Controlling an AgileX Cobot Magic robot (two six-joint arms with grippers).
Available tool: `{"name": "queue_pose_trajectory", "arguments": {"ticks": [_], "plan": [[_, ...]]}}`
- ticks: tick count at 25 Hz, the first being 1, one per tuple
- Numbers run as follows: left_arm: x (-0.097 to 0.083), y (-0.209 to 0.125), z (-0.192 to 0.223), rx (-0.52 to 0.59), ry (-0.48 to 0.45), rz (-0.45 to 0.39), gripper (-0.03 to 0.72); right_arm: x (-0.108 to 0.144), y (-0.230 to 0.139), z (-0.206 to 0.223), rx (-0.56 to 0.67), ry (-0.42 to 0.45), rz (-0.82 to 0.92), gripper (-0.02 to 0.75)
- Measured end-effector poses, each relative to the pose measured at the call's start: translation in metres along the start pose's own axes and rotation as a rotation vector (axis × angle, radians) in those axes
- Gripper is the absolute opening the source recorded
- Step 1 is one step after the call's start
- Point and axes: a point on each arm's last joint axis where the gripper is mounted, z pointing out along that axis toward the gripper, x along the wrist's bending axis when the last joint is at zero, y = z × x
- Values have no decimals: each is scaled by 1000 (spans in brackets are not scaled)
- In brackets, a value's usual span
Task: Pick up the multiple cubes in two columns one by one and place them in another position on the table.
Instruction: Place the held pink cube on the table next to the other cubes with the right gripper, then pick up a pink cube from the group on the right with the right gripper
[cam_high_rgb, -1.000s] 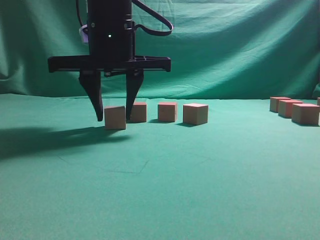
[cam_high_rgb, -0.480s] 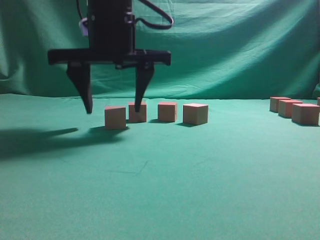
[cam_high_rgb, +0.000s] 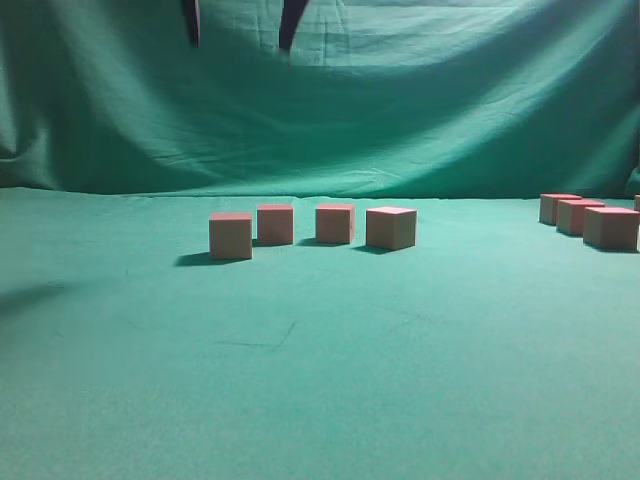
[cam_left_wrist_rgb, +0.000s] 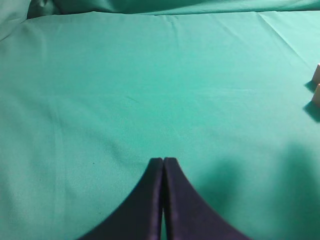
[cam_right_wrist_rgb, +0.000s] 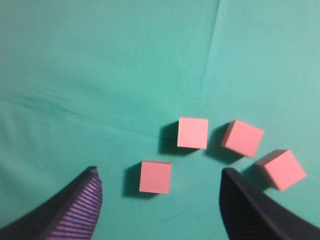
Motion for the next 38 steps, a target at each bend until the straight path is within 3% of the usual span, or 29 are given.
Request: {"name": "queue_pose_trajectory", "arguments": {"ticks": [12,19,24,29,34,38], "plan": [[0,0,0,0,0,0,0,-49,0,-174,-317,105,-253,490],[0,0,0,0,0,0,0,-104,-33,-267,-519,53,-318,490],[0,0,0,0,0,0,0,-149,-76,-276,-524,-95,-243,490],[0,0,0,0,0,0,0,-181,-121,-264,-494,-156,-134,490],[0,0,0,0,0,0,0,-198,-159,-255,-451,-125,-108,490],[0,0,0,0,0,0,0,-197,-184,-247,-368,-1,-149,490]]}}
